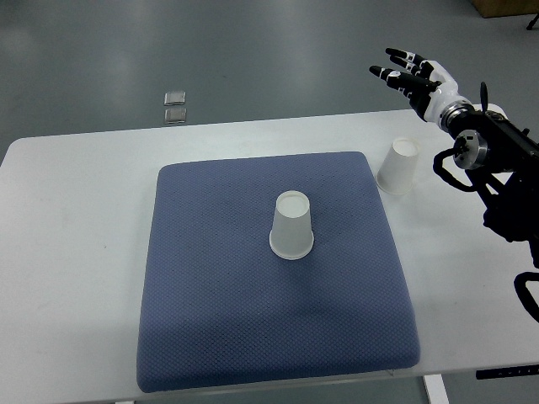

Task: Stack paper cups

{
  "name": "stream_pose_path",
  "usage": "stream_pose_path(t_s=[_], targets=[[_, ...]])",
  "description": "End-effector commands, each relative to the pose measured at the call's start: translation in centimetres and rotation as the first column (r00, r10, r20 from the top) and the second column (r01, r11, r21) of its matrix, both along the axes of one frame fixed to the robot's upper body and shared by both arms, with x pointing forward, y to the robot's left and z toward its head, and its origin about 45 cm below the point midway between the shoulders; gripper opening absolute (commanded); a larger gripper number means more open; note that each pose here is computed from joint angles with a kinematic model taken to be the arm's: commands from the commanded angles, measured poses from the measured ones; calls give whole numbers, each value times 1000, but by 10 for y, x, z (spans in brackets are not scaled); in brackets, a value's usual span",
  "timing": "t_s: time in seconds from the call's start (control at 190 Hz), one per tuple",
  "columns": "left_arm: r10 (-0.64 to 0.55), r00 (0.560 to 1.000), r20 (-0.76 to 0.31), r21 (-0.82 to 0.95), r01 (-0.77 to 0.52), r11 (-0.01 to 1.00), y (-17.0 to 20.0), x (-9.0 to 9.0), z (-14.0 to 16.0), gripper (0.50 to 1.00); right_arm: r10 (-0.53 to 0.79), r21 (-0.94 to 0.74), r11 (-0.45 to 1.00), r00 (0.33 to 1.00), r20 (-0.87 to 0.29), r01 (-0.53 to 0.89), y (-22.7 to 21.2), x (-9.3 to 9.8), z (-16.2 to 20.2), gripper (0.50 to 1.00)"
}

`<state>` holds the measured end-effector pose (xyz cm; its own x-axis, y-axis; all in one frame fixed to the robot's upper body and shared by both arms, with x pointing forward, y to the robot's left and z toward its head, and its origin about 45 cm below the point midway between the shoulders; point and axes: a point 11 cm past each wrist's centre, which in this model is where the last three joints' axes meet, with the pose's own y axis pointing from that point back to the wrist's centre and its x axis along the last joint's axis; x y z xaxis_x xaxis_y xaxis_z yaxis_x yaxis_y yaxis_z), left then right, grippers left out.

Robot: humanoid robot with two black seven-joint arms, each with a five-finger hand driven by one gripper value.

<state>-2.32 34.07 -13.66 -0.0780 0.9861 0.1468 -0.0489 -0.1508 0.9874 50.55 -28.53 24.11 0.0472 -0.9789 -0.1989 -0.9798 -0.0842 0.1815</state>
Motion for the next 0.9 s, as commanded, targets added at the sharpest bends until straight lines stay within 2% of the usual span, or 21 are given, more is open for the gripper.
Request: stream_pose_path(t_s=[0.0, 0.896], targets=[[-1, 1000, 0, 0, 1, 1000, 0, 0, 0, 1000, 4, -3, 1000, 1000, 7, -4, 2, 2, 4, 915], [0, 1000, 0, 0, 0, 1000, 0, 0, 0, 1000, 13, -12, 1000, 1000, 10, -13, 6, 2, 4, 915]])
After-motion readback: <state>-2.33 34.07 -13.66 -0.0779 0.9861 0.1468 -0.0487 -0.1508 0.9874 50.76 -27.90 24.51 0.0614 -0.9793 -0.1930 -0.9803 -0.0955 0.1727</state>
